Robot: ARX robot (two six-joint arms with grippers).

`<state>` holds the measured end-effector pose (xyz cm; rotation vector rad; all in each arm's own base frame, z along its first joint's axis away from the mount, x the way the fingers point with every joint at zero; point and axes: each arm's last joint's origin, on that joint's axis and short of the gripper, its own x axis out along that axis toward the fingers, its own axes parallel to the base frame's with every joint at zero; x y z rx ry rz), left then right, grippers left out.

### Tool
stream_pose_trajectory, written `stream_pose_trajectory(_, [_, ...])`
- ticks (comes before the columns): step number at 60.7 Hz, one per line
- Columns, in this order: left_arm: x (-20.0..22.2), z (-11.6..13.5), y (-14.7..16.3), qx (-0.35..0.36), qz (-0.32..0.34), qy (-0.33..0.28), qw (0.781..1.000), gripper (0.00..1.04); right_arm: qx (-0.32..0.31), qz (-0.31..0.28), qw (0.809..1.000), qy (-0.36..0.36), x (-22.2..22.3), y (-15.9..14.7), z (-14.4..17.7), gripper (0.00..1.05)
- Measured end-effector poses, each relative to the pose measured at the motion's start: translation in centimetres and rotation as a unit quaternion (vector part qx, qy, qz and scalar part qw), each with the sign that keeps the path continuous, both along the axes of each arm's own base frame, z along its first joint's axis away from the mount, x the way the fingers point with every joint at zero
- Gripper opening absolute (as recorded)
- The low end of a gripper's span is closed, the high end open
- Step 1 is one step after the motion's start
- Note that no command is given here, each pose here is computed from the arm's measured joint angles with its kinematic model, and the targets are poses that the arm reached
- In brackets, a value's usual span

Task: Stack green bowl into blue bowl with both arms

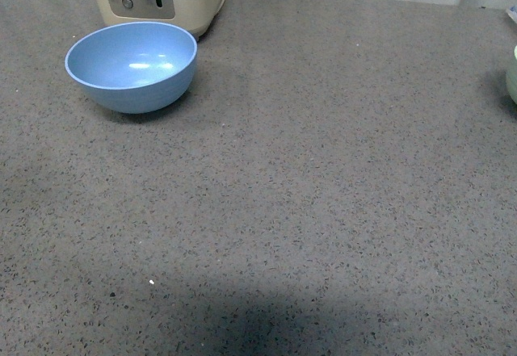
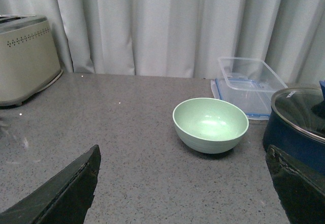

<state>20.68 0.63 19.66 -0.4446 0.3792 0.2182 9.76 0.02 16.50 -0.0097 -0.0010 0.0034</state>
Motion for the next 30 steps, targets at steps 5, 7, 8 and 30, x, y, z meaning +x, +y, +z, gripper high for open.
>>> stream_pose_trajectory(5, [2.5, -0.4, -0.6, -0.033, -0.016, 0.021, 0.999, 0.98, 0.000, 0.000, 1.000, 0.000, 0.0, 0.0, 0.0, 0.95])
stream_pose_trajectory(7, [3.7, -0.6, -0.9, -0.052, -0.018, 0.039, 0.998, 0.98, 0.000, 0.000, 1.000, 0.000, 0.0, 0.0, 0.0, 0.95])
stream_pose_trajectory(8, [4.2, -0.7, -1.0, -0.063, -0.018, 0.046, 0.997, 0.98, 0.000, 0.000, 1.000, 0.000, 0.0, 0.0, 0.0, 0.95])
stream_pose_trajectory(30, [12.0, -2.5, -2.9, -0.167, 0.019, 0.114, 0.979, 0.98, 0.000, 0.000, 1.000, 0.000, 0.0, 0.0, 0.0, 0.95])
